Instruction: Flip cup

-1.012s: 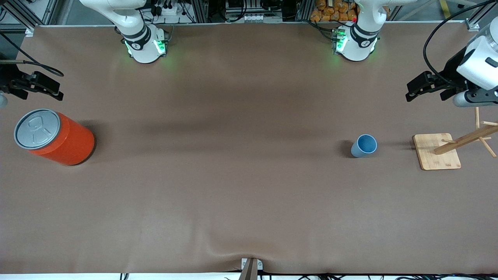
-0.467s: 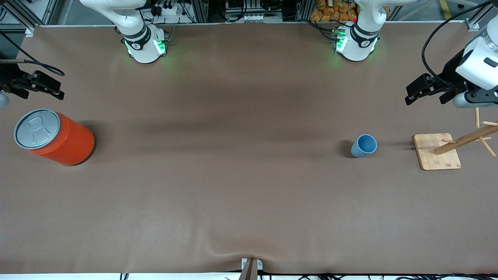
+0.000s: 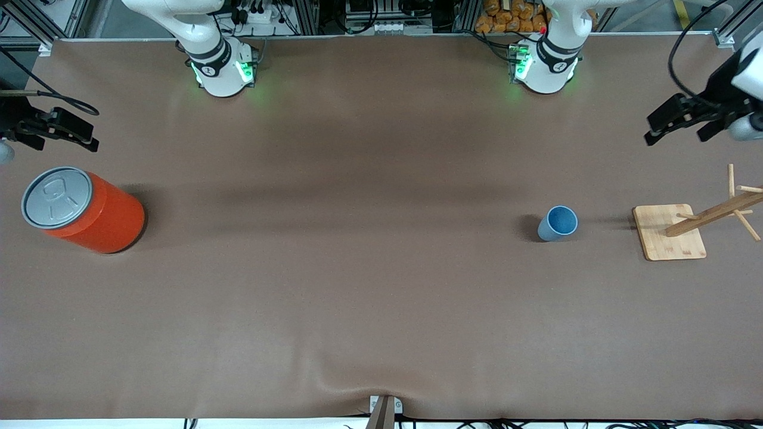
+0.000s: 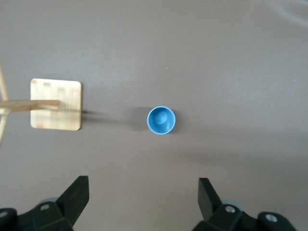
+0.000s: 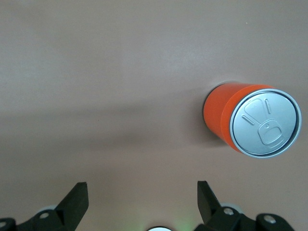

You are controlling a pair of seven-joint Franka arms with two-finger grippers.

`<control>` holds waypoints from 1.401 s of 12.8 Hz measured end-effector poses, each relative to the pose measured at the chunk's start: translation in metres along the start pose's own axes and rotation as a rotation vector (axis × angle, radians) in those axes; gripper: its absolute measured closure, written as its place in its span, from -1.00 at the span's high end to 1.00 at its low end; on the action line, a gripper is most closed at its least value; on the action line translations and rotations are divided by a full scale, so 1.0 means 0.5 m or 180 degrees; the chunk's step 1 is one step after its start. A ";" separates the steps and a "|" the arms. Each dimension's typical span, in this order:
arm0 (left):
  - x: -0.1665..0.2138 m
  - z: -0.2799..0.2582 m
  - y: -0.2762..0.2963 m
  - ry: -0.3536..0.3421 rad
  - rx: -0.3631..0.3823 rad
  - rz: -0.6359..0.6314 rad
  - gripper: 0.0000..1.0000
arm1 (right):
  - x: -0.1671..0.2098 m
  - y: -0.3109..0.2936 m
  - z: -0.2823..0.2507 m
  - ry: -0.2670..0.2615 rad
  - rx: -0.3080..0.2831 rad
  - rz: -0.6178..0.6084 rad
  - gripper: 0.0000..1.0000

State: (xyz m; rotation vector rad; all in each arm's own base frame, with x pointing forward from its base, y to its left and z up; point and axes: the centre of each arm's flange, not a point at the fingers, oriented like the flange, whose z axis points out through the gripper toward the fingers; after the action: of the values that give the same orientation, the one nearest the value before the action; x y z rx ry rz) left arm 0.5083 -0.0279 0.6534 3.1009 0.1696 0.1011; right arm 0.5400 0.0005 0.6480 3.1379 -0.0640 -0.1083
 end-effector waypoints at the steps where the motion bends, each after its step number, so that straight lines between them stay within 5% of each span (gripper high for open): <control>1: -0.004 -0.008 -0.012 0.0013 0.0003 0.0006 1.00 | 0.000 0.000 0.000 0.0000 0.0001 0.0000 1.00; 18: -0.015 -0.023 0.044 -0.0117 0.0234 0.0265 1.00 | 0.000 0.000 -0.001 -0.0003 0.0024 0.0002 1.00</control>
State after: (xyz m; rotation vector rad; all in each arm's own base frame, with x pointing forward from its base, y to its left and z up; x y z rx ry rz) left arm 0.5025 -0.0500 0.6653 3.1807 0.0442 0.0411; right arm 0.5398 0.0004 0.6482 3.1455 -0.0657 -0.1097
